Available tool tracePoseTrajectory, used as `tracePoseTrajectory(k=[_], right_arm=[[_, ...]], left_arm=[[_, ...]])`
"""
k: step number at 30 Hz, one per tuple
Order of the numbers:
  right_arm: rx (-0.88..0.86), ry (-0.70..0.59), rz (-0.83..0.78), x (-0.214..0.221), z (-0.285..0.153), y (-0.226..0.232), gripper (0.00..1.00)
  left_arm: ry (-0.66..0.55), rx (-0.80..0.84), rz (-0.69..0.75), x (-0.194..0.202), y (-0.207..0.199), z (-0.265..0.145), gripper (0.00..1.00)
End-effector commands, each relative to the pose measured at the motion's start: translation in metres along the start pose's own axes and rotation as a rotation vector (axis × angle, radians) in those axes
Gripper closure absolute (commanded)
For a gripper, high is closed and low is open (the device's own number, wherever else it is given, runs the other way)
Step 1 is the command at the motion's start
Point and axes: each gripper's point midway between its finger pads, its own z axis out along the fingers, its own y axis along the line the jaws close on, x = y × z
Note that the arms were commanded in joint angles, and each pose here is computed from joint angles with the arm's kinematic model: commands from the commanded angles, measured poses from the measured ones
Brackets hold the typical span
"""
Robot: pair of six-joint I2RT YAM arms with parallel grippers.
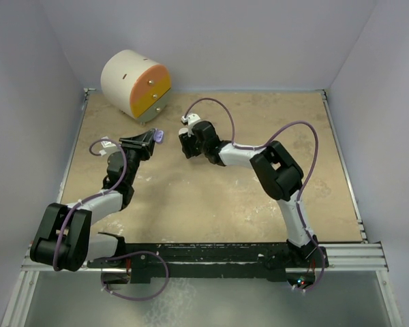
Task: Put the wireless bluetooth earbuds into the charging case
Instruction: Adjust the earbud at the center of the board.
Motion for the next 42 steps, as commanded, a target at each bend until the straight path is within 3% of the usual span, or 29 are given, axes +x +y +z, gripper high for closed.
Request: tracePoseTrajectory(k=[1,23,33,42], right_arm=[[0.034,-0.002,-0.011,0.001,-0.003,-0.003,0.41],[0.175,0.049,0.028,0.023,-0.017,-0.027,0.41],[0.333,0.024,0.131,0.02,-0.037,-0.09,0.42],[0.341,-0.008,0.129,0.007,-0.046,-0.1,0.41]], left_arm=[[0.005,0.063,-0.014,-0.001,-0.019,-0.002,1.0],[0.002,0.052,-0.02,-0.002,-0.012,-0.001,1.0],[0.002,0.05,-0.022,-0.002,-0.011,-0.002,1.0],[0.001,0.05,-0.023,-0.002,-0.011,-0.003,1.0]])
